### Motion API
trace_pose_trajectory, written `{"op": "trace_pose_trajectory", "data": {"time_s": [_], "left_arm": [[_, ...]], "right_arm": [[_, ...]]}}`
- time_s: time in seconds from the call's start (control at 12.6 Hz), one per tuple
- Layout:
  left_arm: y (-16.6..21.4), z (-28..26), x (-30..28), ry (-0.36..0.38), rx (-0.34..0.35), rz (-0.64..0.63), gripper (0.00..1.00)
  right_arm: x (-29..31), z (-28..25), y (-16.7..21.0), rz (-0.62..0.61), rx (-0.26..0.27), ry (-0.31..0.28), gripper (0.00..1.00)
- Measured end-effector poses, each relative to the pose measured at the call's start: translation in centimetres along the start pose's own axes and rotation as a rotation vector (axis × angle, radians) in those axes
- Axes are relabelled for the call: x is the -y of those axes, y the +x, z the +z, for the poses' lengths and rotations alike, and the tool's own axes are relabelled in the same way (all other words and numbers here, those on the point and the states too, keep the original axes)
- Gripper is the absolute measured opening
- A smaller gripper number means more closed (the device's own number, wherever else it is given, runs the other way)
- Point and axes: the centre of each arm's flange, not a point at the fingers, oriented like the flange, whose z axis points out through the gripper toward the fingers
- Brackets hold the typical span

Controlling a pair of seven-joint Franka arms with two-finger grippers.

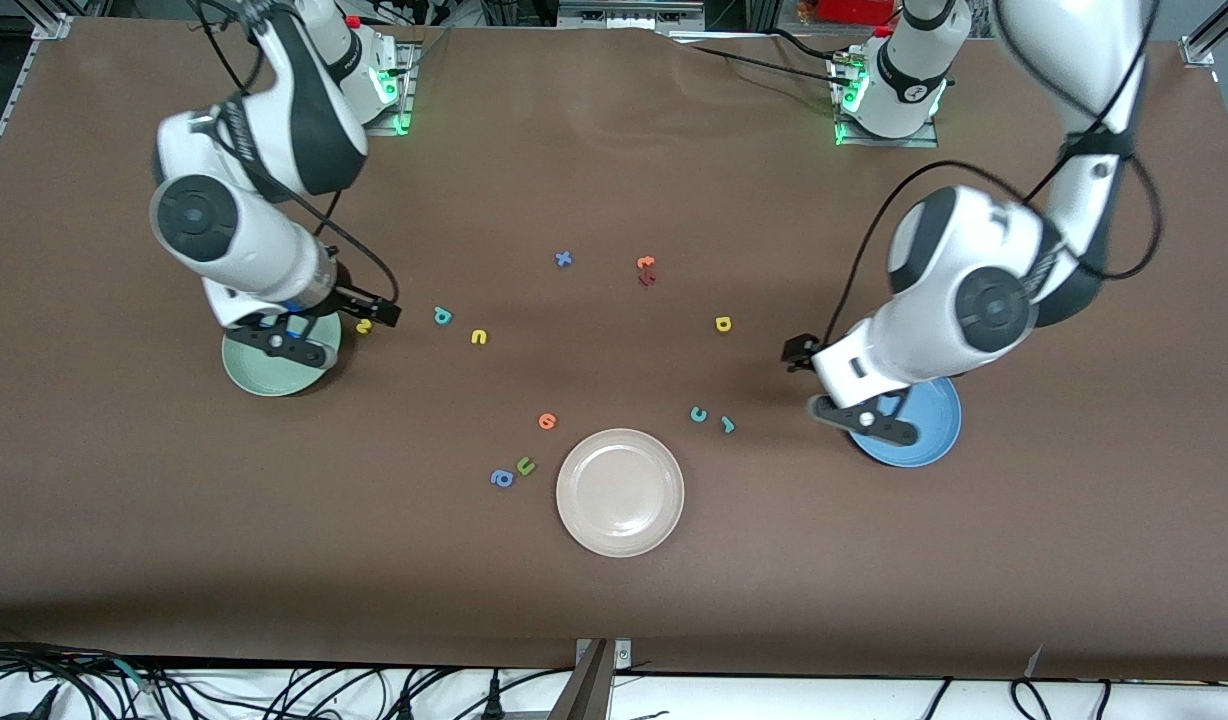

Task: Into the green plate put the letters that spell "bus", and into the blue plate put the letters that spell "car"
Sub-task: 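Move the right gripper to teal p while the left gripper approaches yellow a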

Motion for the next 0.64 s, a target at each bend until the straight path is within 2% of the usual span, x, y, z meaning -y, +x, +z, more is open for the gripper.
{"op": "trace_pose_trajectory", "data": {"time_s": [0.16, 0.32, 0.48, 0.64], "left_arm": [[0.1, 3.8, -3.2, 0.005, 0.003, -0.004, 0.99], [-1.3, 8.1, -6.2, 0.014, -0.010, -0.023, 1.00], [-3.1, 11.8, -7.4, 0.022, -0.004, -0.025, 1.00], [-5.1, 15.3, -7.0, 0.026, -0.003, -0.029, 1.00]], "right_arm": [[-0.9, 4.9, -1.1, 0.012, -0.011, 0.007, 1.00], [-0.8, 10.0, -3.3, 0.034, -0.052, 0.041, 1.00], [-0.2, 14.0, -5.4, 0.039, -0.072, 0.065, 1.00], [0.2, 16.2, -5.6, 0.042, -0.080, 0.078, 1.00]]}}
